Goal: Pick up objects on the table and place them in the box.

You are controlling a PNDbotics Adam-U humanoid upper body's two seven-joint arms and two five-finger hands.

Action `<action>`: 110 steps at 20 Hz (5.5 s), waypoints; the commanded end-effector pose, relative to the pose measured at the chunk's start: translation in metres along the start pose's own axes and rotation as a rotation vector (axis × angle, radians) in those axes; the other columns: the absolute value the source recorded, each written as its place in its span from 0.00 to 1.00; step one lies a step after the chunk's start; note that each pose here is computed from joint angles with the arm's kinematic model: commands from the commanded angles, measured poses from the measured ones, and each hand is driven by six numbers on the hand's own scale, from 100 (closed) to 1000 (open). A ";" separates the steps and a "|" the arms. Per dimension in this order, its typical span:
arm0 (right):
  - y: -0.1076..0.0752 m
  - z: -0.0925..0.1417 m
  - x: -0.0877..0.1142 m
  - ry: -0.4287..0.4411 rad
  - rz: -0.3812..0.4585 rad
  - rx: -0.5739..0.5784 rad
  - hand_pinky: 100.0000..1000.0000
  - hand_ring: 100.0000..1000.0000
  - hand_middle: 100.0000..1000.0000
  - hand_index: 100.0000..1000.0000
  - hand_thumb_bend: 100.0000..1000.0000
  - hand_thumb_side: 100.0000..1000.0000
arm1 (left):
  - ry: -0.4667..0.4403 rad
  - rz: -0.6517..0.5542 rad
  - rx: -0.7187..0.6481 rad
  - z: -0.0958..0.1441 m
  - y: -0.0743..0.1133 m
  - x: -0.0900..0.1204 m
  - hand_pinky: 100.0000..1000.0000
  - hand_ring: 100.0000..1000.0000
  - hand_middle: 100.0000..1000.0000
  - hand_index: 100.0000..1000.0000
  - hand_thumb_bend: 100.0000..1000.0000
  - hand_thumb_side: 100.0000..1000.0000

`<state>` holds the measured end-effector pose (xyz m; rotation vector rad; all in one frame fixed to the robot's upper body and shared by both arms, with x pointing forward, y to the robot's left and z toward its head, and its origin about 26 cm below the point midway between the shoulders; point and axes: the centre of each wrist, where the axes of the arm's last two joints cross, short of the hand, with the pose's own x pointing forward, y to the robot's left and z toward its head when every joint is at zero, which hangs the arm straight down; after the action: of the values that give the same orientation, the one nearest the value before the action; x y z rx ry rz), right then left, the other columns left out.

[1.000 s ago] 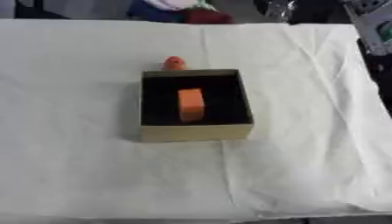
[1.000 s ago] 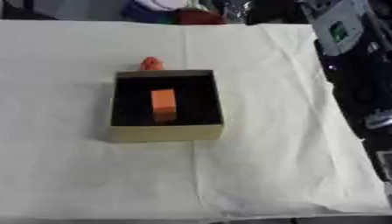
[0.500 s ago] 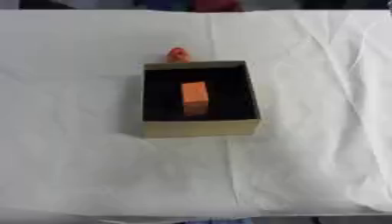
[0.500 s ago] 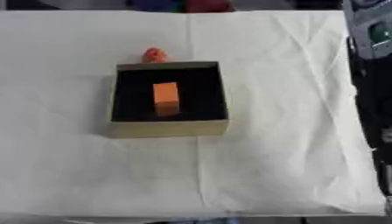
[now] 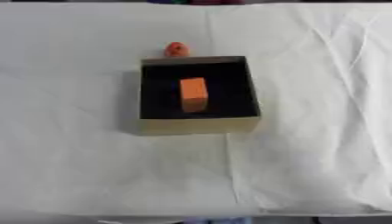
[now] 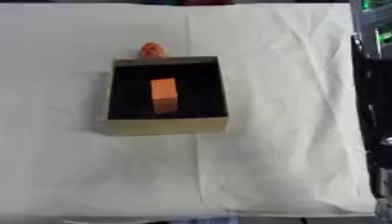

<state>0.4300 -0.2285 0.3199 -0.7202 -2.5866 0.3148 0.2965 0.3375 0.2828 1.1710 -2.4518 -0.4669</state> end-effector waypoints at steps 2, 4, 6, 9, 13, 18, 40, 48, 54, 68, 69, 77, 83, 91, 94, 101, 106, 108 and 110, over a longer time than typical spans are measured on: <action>-0.012 -0.011 0.012 -0.025 -0.012 -0.049 0.80 0.76 0.68 0.77 0.00 1.00 | -0.099 -0.157 -0.125 -0.034 0.012 -0.008 0.72 0.60 0.64 0.79 0.00 0.73; -0.012 -0.012 0.015 -0.029 -0.017 -0.053 0.79 0.76 0.68 0.77 0.00 1.00 | -0.130 -0.209 -0.209 -0.048 0.009 -0.017 0.72 0.62 0.64 0.80 0.00 0.72; -0.010 -0.013 0.017 -0.032 -0.023 -0.050 0.80 0.76 0.67 0.77 0.00 1.00 | -0.158 -0.250 -0.311 -0.060 0.004 -0.026 0.73 0.64 0.65 0.80 0.00 0.71; -0.005 -0.014 0.020 -0.040 -0.029 -0.038 0.80 0.76 0.68 0.77 0.00 1.00 | -0.176 -0.316 -0.486 -0.075 -0.008 -0.042 0.74 0.66 0.67 0.84 0.00 0.77; -0.002 -0.015 0.022 -0.050 -0.031 -0.027 0.80 0.76 0.67 0.77 0.00 1.00 | -0.183 -0.401 -0.700 -0.090 -0.026 -0.062 0.74 0.70 0.69 0.84 0.00 0.77; 0.000 -0.016 0.025 -0.061 -0.034 -0.025 0.80 0.76 0.67 0.77 0.00 1.00 | -0.143 -0.453 -0.851 -0.095 -0.052 -0.086 0.75 0.72 0.74 0.85 0.02 0.75; 0.006 -0.016 0.030 -0.068 -0.041 -0.014 0.80 0.75 0.67 0.76 0.00 1.00 | -0.234 -0.541 -1.069 -0.095 -0.107 -0.098 0.76 0.76 0.79 0.91 0.50 0.55; 0.007 -0.015 0.032 -0.065 -0.050 -0.016 0.80 0.75 0.67 0.76 0.00 1.00 | -0.283 -0.515 -1.084 -0.101 -0.119 -0.087 0.77 0.77 0.75 0.92 0.38 0.42; 0.006 -0.016 0.034 -0.066 -0.059 -0.022 0.80 0.75 0.66 0.76 0.00 1.00 | -0.321 -0.494 -1.096 -0.103 -0.131 -0.080 0.75 0.75 0.75 0.93 0.28 0.34; 0.008 -0.016 0.038 -0.060 -0.081 -0.028 0.80 0.75 0.66 0.75 0.00 1.00 | -0.382 -0.453 -1.116 -0.106 -0.147 -0.070 0.74 0.75 0.77 0.93 0.26 0.35; 0.008 -0.016 0.038 -0.059 -0.082 -0.029 0.80 0.75 0.66 0.75 0.00 1.00 | -0.386 -0.449 -1.120 -0.106 -0.147 -0.069 0.74 0.75 0.77 0.93 0.25 0.36; 0.007 -0.015 0.040 -0.055 -0.095 -0.035 0.80 0.75 0.66 0.75 0.00 1.00 | -0.388 -0.424 -1.152 -0.106 -0.152 -0.067 0.74 0.75 0.78 0.91 0.21 0.36; 0.006 -0.017 0.042 -0.061 -0.108 -0.041 0.80 0.75 0.65 0.75 0.00 1.00 | -0.374 -0.432 -1.187 -0.102 -0.154 -0.069 0.73 0.75 0.79 0.90 0.20 0.37; 0.011 -0.017 0.046 -0.051 -0.113 -0.048 0.80 0.74 0.65 0.75 0.00 1.00 | -0.382 -0.431 -1.246 -0.102 -0.155 -0.072 0.72 0.74 0.78 0.91 0.16 0.36; 0.011 -0.017 0.047 -0.049 -0.114 -0.055 0.80 0.74 0.65 0.75 0.00 1.00 | -0.376 -0.430 -1.268 -0.101 -0.156 -0.072 0.72 0.74 0.78 0.92 0.16 0.36; 0.012 -0.017 0.049 -0.048 -0.122 -0.062 0.80 0.74 0.65 0.75 0.00 1.00 | -0.344 -0.452 -1.318 -0.100 -0.157 -0.074 0.71 0.74 0.77 0.92 0.13 0.37; 0.011 -0.016 0.050 -0.043 -0.125 -0.072 0.80 0.74 0.64 0.75 0.00 1.00 | -0.328 -0.455 -1.354 -0.098 -0.159 -0.075 0.68 0.71 0.69 0.86 0.07 0.38; 0.010 -0.016 0.050 -0.041 -0.125 -0.078 0.80 0.74 0.64 0.75 0.00 1.00 | -0.324 -0.452 -1.361 -0.098 -0.159 -0.076 0.66 0.69 0.67 0.84 0.05 0.38; 0.010 -0.016 0.050 -0.040 -0.125 -0.083 0.80 0.74 0.64 0.75 0.00 1.00 | -0.322 -0.449 -1.366 -0.098 -0.160 -0.076 0.64 0.67 0.64 0.81 0.03 0.37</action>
<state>0.4095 -0.1897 0.3350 -0.5642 -2.6402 0.2062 0.4930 0.2877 0.2685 0.9452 -1.3581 -2.0456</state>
